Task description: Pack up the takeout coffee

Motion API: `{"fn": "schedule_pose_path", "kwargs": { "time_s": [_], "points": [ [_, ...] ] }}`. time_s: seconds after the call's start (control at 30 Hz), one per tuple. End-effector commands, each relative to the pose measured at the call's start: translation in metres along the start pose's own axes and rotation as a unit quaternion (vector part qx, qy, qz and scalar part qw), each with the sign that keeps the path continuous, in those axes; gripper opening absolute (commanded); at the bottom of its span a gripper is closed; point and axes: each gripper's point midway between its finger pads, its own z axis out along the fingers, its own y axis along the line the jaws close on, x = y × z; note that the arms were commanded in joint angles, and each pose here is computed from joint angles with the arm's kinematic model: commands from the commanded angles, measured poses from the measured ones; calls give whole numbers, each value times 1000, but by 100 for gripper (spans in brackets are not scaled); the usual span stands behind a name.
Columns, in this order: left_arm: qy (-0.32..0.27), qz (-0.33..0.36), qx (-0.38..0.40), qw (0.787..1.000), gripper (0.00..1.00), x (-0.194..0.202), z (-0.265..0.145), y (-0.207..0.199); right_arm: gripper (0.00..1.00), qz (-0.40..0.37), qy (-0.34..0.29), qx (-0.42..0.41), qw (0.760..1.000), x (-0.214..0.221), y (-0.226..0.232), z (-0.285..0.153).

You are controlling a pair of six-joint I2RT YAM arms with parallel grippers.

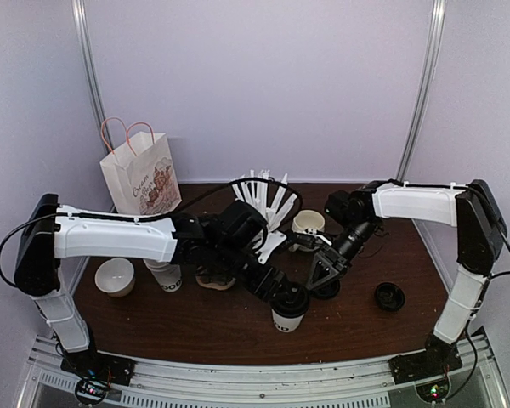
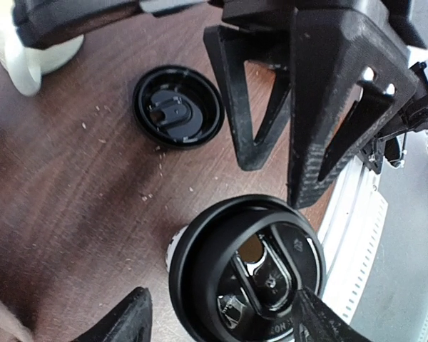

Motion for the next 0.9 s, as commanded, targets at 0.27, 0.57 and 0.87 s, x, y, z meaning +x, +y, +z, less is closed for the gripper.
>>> {"fn": "schedule_pose_path", "kwargs": {
  "time_s": [0.27, 0.57, 0.87],
  "points": [
    [-60, -58, -72, 994, 61, -18, -41, 29, 52, -59, -21, -1, 998, 12, 19, -9],
    [-53, -119, -27, 991, 48, -11, -26, 36, 67, -64, -38, -9, 997, 24, 20, 12],
    [-35, -118, -21, 992, 47, -5, -15, 37, 63, -57, -7, -6, 998, 22, 15, 29]
  ]
}}
